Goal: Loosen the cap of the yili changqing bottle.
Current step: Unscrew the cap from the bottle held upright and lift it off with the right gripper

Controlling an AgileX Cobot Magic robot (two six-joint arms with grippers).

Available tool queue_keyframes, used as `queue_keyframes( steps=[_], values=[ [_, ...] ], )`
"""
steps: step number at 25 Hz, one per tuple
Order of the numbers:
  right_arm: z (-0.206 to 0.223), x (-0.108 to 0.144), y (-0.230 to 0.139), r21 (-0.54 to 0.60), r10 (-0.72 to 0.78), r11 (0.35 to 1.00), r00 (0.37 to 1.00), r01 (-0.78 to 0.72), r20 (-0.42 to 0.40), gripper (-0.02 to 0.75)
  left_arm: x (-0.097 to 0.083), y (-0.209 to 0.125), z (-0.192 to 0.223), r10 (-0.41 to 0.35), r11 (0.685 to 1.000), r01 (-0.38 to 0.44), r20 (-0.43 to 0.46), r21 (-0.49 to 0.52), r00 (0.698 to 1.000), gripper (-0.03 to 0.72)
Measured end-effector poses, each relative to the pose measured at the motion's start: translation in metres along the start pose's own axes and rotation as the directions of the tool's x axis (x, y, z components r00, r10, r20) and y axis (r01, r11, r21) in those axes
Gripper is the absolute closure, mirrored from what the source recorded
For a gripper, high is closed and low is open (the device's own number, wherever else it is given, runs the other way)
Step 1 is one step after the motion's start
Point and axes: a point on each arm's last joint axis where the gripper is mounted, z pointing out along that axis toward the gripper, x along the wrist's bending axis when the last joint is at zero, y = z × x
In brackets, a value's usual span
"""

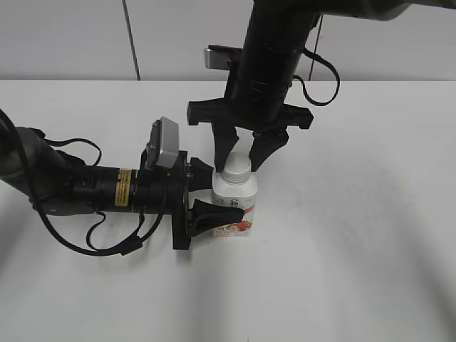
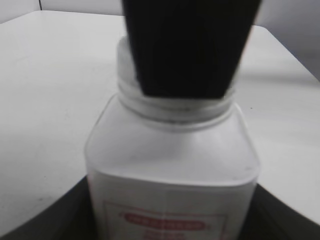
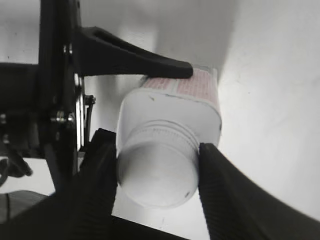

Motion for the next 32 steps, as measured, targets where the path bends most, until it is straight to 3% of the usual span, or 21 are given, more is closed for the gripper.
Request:
queue_keyframes(
  steps=[3, 6, 10, 14, 21, 27, 29, 32],
  values=[
    [0.0, -0.0001, 0.0, 0.0, -0.184, 0.983, 0.983, 0.184, 0.001, 0.342, -0.0001, 0.0, 0.0, 0.0, 1.0, 0.0, 0.001, 0.0, 1.0, 0.246],
    [0.0, -0.0001, 0.0, 0.0, -0.404, 0.915, 0.915, 0.404, 0.001, 0.342, -0.0001, -0.0001, 0.0, 0.001, 1.0, -0.001, 0.001, 0.001, 1.0, 0.246],
    [-0.0003, 0.0, 0.0002, -0.001, -0.672, 0.741, 0.741, 0.672, 0.001, 0.343, -0.0001, -0.0002, -0.0003, 0.001, 1.0, -0.001, 0.002, 0.001, 1.0, 0.246],
    [-0.0005, 0.0002, 0.0003, -0.001, -0.828, 0.56, 0.56, 0.828, 0.002, 0.346, -0.0003, -0.0003, -0.0003, -0.001, 1.0, 0.001, 0.005, 0.003, 1.0, 0.246],
    [-0.0008, 0.0002, 0.0003, 0.001, -0.971, 0.239, 0.239, 0.971, 0.002, 0.35, -0.0008, -0.0006, -0.0005, 0.002, 1.0, -0.002, 0.011, 0.005, 1.0, 0.246],
    [-0.0011, 0.0002, 0.0, 0.002, -0.999, -0.038, -0.038, 0.999, -0.002, 0.35, -0.0009, -0.0007, -0.0005, 0.002, 1.0, -0.002, 0.012, 0.006, 1.0, 0.246],
    [-0.0011, 0.0001, 0.0, 0.002, -0.997, -0.08, -0.08, 0.997, -0.002, 0.35, -0.0009, -0.0007, -0.0005, 0.002, 1.0, -0.002, 0.012, 0.006, 1.0, 0.246],
    [-0.0011, 0.0004, -0.0001, -0.001, -0.995, -0.096, -0.096, 0.995, -0.003, 0.35, -0.0009, -0.0007, -0.0005, 0.002, 1.0, -0.002, 0.012, 0.006, 1.0, 0.246]
  ],
)
